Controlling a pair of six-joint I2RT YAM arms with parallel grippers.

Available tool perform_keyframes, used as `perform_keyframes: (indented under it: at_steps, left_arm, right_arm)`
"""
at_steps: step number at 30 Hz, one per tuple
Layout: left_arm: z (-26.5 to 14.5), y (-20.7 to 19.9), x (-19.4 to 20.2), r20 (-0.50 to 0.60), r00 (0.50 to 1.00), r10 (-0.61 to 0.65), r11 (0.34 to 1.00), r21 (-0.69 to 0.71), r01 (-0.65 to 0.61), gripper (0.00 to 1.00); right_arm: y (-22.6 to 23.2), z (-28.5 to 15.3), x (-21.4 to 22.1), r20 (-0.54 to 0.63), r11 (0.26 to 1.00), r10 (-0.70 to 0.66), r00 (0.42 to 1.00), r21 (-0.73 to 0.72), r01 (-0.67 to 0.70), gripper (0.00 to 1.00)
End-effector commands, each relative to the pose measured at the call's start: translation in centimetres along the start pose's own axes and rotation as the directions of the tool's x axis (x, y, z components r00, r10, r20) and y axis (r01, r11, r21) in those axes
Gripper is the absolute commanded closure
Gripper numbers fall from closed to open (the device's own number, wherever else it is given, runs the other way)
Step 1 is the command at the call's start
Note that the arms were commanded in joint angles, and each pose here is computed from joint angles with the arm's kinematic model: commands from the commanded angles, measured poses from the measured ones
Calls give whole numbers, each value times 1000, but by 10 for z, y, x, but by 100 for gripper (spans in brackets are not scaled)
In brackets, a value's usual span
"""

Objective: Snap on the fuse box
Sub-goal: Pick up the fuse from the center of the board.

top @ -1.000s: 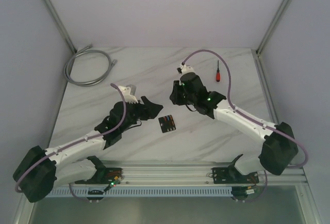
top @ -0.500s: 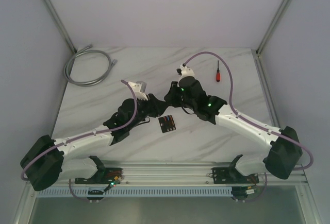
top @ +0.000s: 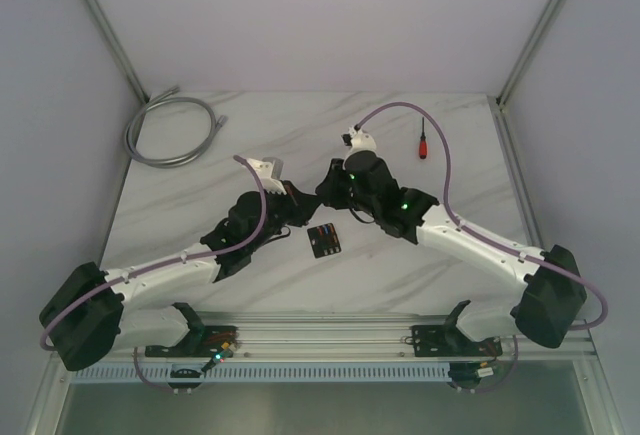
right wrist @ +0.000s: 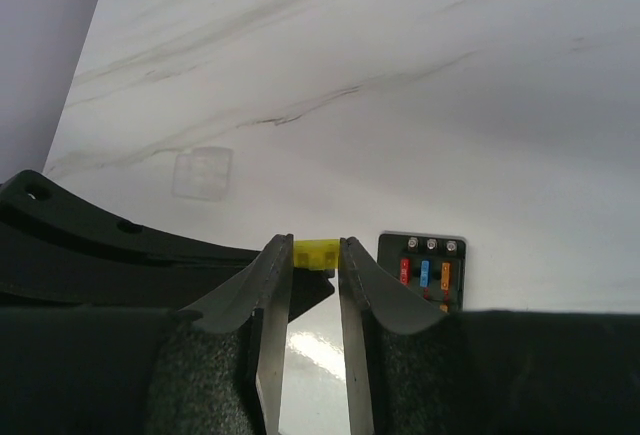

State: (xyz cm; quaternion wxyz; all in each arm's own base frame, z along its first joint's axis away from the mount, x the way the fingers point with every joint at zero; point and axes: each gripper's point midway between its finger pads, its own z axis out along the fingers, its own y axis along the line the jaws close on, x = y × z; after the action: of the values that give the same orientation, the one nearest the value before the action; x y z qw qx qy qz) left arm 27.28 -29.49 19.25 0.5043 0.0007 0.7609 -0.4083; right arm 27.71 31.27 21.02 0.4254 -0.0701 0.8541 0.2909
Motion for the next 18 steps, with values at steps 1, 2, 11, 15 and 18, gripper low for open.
perform_keyframes:
  at_steps: [1, 2, 11, 15, 18]
  left_arm:
    - [0, -16, -23, 75, 997, 5, 999, 37, -8, 97]
    - [0, -15, -23, 75, 997, 6, 999, 36, -9, 99]
    - [-8, -3, -23, 66, 994, 89, 996, -17, -88, 100]
    - [-19, -5, -26, 49, 979, 199, 980, 8, -199, 100]
    - [-30, -22, -28, 34, 959, 282, 954, 101, -284, 100]
  right_arm:
    - [8, -4, 0, 24, 999, 31, 999, -24, -31, 77]
    - [9, -4, 0, 26, 999, 36, 999, -25, -35, 76]
    - [13, -19, -17, 73, 996, -38, 997, -79, 44, 53]
    - [19, -38, -32, 91, 964, -149, 985, -206, 165, 49]
    - [25, -57, -37, 118, 897, -267, 956, -332, 292, 49]
